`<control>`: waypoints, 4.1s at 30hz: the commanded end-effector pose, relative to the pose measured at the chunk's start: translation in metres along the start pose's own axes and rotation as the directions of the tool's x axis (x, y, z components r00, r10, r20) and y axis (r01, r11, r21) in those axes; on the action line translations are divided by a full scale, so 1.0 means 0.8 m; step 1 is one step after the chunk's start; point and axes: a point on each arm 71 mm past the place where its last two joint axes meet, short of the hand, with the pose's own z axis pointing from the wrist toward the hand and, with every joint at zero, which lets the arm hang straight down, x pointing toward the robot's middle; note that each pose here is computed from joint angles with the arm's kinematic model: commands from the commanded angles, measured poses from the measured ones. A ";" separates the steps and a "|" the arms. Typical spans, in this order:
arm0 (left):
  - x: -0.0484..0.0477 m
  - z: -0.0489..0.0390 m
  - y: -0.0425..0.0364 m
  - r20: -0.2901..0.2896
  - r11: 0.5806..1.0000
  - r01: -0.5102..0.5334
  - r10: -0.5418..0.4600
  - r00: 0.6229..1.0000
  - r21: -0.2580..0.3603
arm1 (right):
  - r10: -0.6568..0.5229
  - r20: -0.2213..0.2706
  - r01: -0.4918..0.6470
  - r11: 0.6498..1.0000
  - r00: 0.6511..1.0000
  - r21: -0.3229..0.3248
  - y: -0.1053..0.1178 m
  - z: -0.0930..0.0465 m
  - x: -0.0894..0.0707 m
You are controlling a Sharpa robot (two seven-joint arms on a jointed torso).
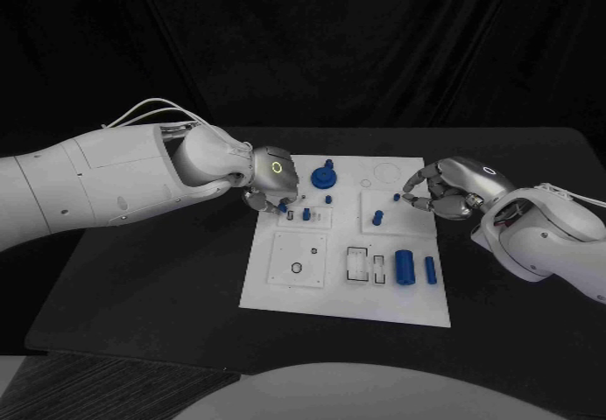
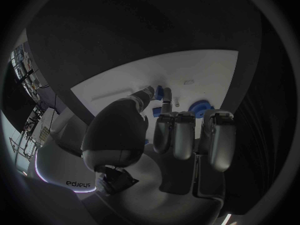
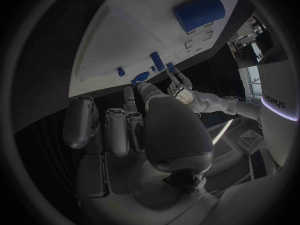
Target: Assemble the parts on the task board
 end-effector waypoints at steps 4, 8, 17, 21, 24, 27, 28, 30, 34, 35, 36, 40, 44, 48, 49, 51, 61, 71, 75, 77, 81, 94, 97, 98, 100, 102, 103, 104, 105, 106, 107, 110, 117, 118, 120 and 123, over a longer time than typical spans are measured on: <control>0.000 0.002 -0.0009 -0.009 1.000 -0.001 0.001 1.000 0.002 | -0.002 -0.005 0.002 1.000 1.000 0.013 -0.002 -0.001 0.001; 0.001 0.003 -0.0007 -0.013 1.000 0.001 -0.001 1.000 0.001 | -0.002 -0.006 0.002 1.000 1.000 0.014 -0.002 -0.001 0.001; 0.002 0.004 -0.0002 -0.025 1.000 0.006 -0.006 1.000 -0.003 | -0.002 -0.009 0.002 1.000 1.000 0.015 -0.002 -0.001 0.001; 0.003 0.004 -0.0002 -0.033 1.000 0.010 -0.010 0.999 -0.006 | -0.002 -0.009 0.002 1.000 1.000 0.016 -0.002 -0.001 0.001; 0.004 0.005 -0.0001 -0.040 1.000 0.013 -0.014 0.999 -0.009 | -0.002 -0.009 0.002 1.000 1.000 0.016 -0.002 -0.001 0.001; 0.005 0.005 -0.0001 -0.048 1.000 0.017 -0.017 0.999 -0.011 | -0.002 -0.010 0.002 1.000 1.000 0.016 -0.002 -0.001 0.001; 0.006 0.005 -0.0001 -0.050 1.000 0.018 -0.018 0.999 -0.012 | -0.002 -0.010 0.002 1.000 1.000 0.016 -0.002 -0.001 0.001; 0.006 0.005 -0.0001 -0.054 1.000 0.019 -0.020 0.998 -0.014 | -0.002 -0.010 0.002 1.000 1.000 0.015 -0.001 0.000 0.001; 0.008 0.005 0.0002 -0.061 1.000 0.023 -0.024 0.998 -0.018 | -0.002 -0.010 0.003 1.000 1.000 0.015 -0.001 0.000 0.001; 0.008 0.005 0.0004 -0.062 1.000 0.023 -0.024 0.998 -0.020 | -0.002 -0.011 0.003 1.000 1.000 0.015 -0.001 0.000 0.001; 0.008 0.005 0.0005 -0.063 1.000 0.024 -0.025 0.998 -0.021 | -0.002 -0.011 0.003 1.000 1.000 0.015 -0.001 0.000 0.001; 0.009 0.005 0.0011 -0.067 0.999 0.025 -0.027 0.997 -0.027 | -0.003 -0.011 0.003 1.000 1.000 0.015 -0.002 0.000 0.001; 0.010 0.004 0.0015 -0.069 0.999 0.026 -0.028 0.997 -0.030 | -0.002 -0.011 0.003 1.000 1.000 0.016 -0.002 -0.001 0.001; 0.010 0.004 0.0018 -0.069 0.999 0.026 -0.028 0.997 -0.033 | -0.002 -0.010 0.003 1.000 1.000 0.015 -0.002 -0.001 0.001; 0.010 0.005 0.0018 -0.069 0.999 0.026 -0.028 0.997 -0.034 | -0.002 -0.010 0.003 1.000 1.000 0.015 -0.002 -0.001 0.001; 0.010 0.005 0.0019 -0.068 0.999 0.025 -0.028 0.997 -0.035 | -0.002 -0.010 0.003 1.000 1.000 0.015 -0.002 -0.001 0.001; 0.010 0.002 0.0024 -0.051 0.999 0.020 -0.022 0.998 -0.043 | -0.002 -0.010 0.003 1.000 1.000 0.015 -0.002 -0.001 0.001; 0.010 -0.001 0.0022 -0.029 0.999 0.013 -0.014 0.999 -0.047 | -0.002 -0.009 0.003 1.000 1.000 0.014 -0.002 -0.001 0.001; 0.010 -0.003 0.0017 -0.020 0.999 0.011 -0.012 1.000 -0.044 | -0.003 -0.009 0.003 1.000 1.000 0.015 -0.002 -0.001 0.001; 0.010 -0.004 0.0017 -0.018 0.999 0.010 -0.011 1.000 -0.044 | -0.003 -0.009 0.003 1.000 1.000 0.015 -0.002 0.000 0.001; 0.010 -0.004 0.0018 -0.014 0.999 0.009 -0.010 1.000 -0.045 | -0.003 -0.009 0.003 1.000 1.000 0.014 -0.002 0.000 0.001; 0.011 -0.003 0.0037 -0.027 0.998 0.013 -0.014 1.000 -0.055 | -0.002 -0.009 0.002 1.000 1.000 0.013 -0.001 0.000 0.001; 0.011 -0.002 0.0037 -0.030 0.998 0.013 -0.015 0.999 -0.055 | -0.002 -0.008 0.002 1.000 1.000 0.013 -0.001 0.000 0.001; 0.011 -0.002 0.0037 -0.030 0.998 0.013 -0.015 0.999 -0.055 | -0.002 -0.008 0.002 1.000 1.000 0.013 -0.001 0.000 0.001; 0.010 -0.001 0.0037 -0.031 0.998 0.014 -0.015 0.999 -0.056 | -0.002 -0.008 0.002 1.000 1.000 0.013 -0.001 0.000 0.001; 0.010 -0.001 0.0038 -0.032 0.998 0.014 -0.016 0.999 -0.056 | -0.002 -0.007 0.002 1.000 1.000 0.013 -0.001 0.000 0.001; 0.010 -0.001 0.0038 -0.033 0.998 0.014 -0.016 0.999 -0.056 | -0.002 -0.007 0.002 1.000 1.000 0.012 -0.001 0.000 0.001; 0.010 0.000 0.0038 -0.032 0.998 0.017 -0.019 0.999 -0.056 | -0.002 -0.007 0.002 1.000 1.000 0.012 -0.001 0.000 0.001; 0.010 0.000 0.0039 -0.031 0.998 0.021 -0.023 0.999 -0.057 | -0.002 -0.007 0.002 1.000 1.000 0.013 -0.001 0.000 0.001; 0.009 0.000 0.0040 -0.030 0.998 0.025 -0.027 0.999 -0.057 | -0.002 -0.007 0.002 1.000 1.000 0.013 -0.001 0.000 0.001; 0.009 0.000 0.0040 -0.030 0.998 0.027 -0.029 0.999 -0.057 | -0.002 -0.007 0.002 1.000 1.000 0.013 -0.001 0.000 0.001; 0.008 0.001 0.0040 -0.027 0.998 0.033 -0.034 0.999 -0.057 | -0.002 -0.007 0.002 1.000 1.000 0.013 -0.001 0.000 0.001; 0.007 0.003 0.0036 -0.024 0.998 0.037 -0.038 0.999 -0.054 | -0.002 -0.007 0.002 1.000 1.000 0.013 -0.001 0.000 0.001; 0.007 0.003 0.0036 -0.024 0.998 0.037 -0.038 0.999 -0.053 | -0.002 -0.008 0.002 1.000 1.000 0.013 -0.001 0.000 0.001; 0.007 0.004 0.0036 -0.025 0.998 0.038 -0.039 0.999 -0.053 | -0.002 -0.008 0.002 1.000 1.000 0.014 -0.001 0.000 0.001; 0.007 0.004 0.0035 -0.028 0.998 0.039 -0.040 0.999 -0.051 | -0.002 -0.008 0.002 1.000 1.000 0.014 -0.001 0.000 0.001</control>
